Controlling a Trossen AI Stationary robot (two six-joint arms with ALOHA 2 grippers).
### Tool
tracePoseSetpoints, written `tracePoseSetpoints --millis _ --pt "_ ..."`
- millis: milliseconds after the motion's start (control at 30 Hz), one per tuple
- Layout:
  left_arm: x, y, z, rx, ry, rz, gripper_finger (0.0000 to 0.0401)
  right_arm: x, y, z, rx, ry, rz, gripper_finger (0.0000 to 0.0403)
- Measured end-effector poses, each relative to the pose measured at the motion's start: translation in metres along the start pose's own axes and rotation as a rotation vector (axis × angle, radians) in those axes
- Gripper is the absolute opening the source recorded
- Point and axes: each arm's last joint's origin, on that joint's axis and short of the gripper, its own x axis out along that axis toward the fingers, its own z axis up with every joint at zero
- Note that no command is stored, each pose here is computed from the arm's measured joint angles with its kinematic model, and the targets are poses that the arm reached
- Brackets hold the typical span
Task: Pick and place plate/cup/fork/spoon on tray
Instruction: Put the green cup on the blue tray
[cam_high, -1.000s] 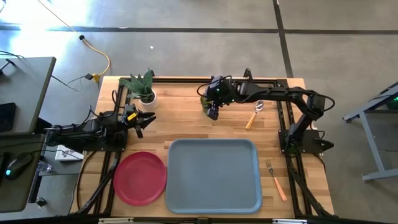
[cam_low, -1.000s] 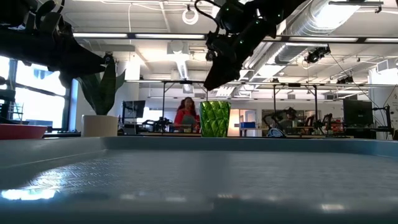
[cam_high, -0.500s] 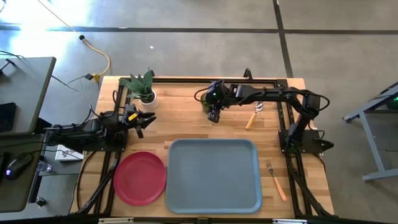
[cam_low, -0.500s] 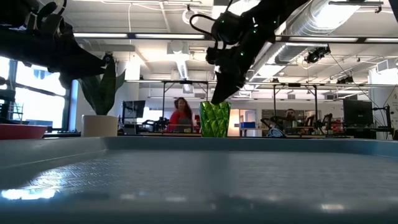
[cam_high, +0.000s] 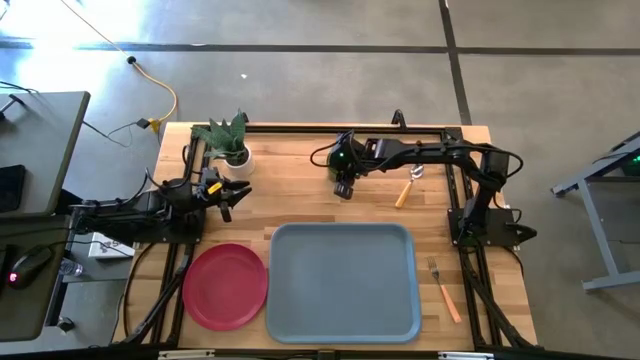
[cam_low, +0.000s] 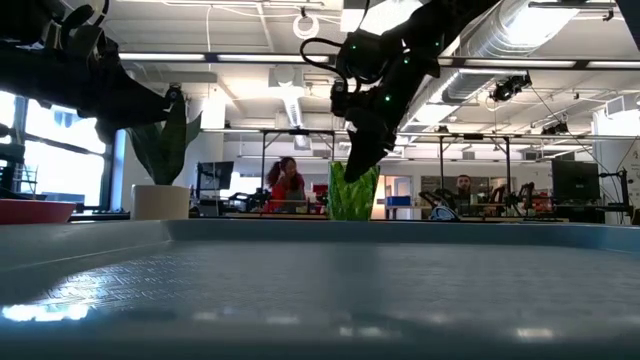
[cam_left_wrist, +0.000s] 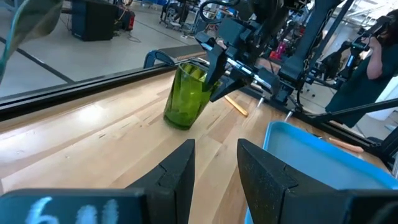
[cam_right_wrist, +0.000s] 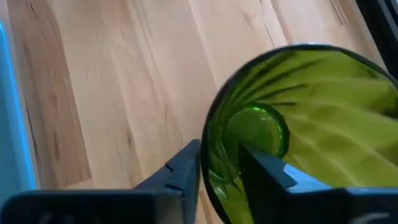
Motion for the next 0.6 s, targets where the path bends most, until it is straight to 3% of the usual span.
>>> tracePoseSetpoints --millis 200,600 --pt "0.0 0.0 0.0 0.0 0.0 0.0 0.011 0.0 0.001 0.0 0.009 -0.002 -0.002 0.0013" --pt "0.0 0.0 0.0 0.0 0.0 0.0 0.011 -0.003 0.022 0.002 0.064 -0.007 0.023 0.0006"
